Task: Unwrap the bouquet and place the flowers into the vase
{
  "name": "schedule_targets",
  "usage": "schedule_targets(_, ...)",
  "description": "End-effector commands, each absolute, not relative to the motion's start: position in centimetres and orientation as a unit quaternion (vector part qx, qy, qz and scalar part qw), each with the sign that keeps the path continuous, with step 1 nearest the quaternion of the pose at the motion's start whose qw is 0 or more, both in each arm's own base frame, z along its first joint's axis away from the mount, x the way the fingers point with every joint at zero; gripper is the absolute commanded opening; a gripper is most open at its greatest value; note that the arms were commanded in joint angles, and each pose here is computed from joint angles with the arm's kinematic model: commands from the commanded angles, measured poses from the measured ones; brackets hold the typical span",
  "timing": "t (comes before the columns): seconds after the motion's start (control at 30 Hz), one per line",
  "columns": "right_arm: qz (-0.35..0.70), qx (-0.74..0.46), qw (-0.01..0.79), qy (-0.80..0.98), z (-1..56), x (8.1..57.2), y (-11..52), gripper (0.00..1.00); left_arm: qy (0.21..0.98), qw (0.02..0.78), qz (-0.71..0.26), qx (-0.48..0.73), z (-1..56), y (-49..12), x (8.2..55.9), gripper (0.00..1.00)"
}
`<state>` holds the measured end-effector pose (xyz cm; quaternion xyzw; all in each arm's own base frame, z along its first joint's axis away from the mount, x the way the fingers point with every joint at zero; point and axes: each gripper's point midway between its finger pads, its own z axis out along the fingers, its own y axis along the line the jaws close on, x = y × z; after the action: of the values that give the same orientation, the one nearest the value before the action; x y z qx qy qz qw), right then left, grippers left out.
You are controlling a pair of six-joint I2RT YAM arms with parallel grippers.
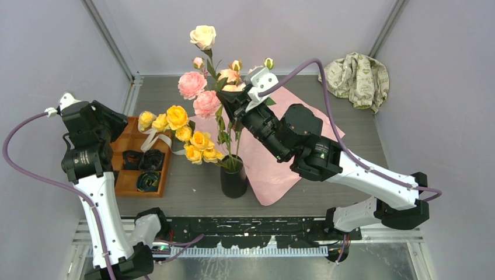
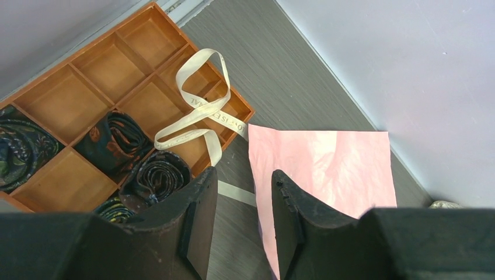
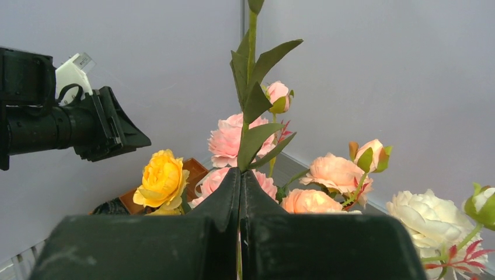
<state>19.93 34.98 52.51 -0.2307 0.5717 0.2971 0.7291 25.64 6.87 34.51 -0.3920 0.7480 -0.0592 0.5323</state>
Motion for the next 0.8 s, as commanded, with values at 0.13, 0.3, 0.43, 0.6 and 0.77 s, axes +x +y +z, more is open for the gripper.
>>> schedule_targets(0.13,0.309,-0.208,0.766,0.525,55.1,19.8,34.7,0.01,0.735,0.561,-0.047,-0.379,36.3,7.3,25.2,0.40)
schedule_targets(0.3,0.308,-0.206,0.771,0.518,55.0,19.9,34.6,0.01,0.734,0.561,-0.043,-0.380,36.4,7.4,25.1,0.41)
schedule_targets(0.43,0.307,-0.202,0.775,0.514,54.6,20.0,34.7,0.01,0.734,0.562,-0.041,-0.379,36.4,7.4,25.0,0.40)
schedule_targets(0.6,0.309,-0.194,0.782,0.506,54.6,20.1,34.9,0.01,0.736,0.561,-0.036,-0.378,36.4,7.5,24.9,0.40)
schedule_targets(0.77,0.307,-0.193,0.784,0.504,54.1,20.3,35.3,0.01,0.735,0.562,-0.028,-0.379,36.4,7.8,24.7,0.40)
